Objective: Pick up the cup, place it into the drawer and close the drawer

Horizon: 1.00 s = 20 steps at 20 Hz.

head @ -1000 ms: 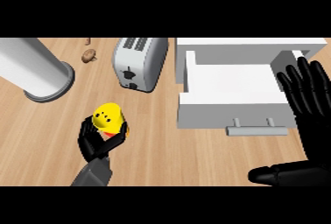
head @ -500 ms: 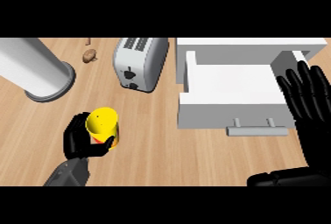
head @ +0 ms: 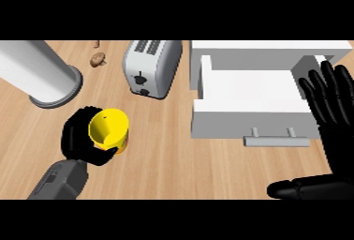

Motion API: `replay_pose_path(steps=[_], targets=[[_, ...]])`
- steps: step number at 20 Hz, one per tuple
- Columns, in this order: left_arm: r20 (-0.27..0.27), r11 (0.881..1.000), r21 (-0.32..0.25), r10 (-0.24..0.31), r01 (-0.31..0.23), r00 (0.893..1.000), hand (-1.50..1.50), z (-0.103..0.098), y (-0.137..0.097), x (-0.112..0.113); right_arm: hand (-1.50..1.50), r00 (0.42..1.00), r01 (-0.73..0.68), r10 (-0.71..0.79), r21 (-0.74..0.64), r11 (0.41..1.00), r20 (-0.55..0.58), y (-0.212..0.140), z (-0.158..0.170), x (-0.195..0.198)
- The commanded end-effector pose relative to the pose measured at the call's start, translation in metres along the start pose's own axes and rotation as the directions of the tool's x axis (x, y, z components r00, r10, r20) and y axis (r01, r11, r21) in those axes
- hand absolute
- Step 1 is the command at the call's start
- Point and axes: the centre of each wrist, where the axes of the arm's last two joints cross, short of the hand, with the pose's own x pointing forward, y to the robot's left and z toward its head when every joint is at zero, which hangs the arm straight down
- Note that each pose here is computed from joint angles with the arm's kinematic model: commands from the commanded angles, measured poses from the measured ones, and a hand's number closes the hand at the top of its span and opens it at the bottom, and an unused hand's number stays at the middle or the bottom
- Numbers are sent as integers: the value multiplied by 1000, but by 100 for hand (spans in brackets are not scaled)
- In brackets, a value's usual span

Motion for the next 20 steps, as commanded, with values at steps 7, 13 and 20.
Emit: replay_pose_path(steps=[7, 13, 20], targets=[[17, 992, -106, 70, -68, 997, 150, -64, -87, 57, -150, 1000, 6, -6, -7, 1000, 7, -18, 11, -11], [47, 989, -138, 52, -45, 998, 150, -112, -118, 79, -150, 1000, -4, 4, -12, 1000, 16, 0, -5, 2], [37, 987, -163, 10, -4, 999, 150, -154, -172, 107, -150, 1000, 2, -2, -21, 1000, 10, 0, 4, -2]])
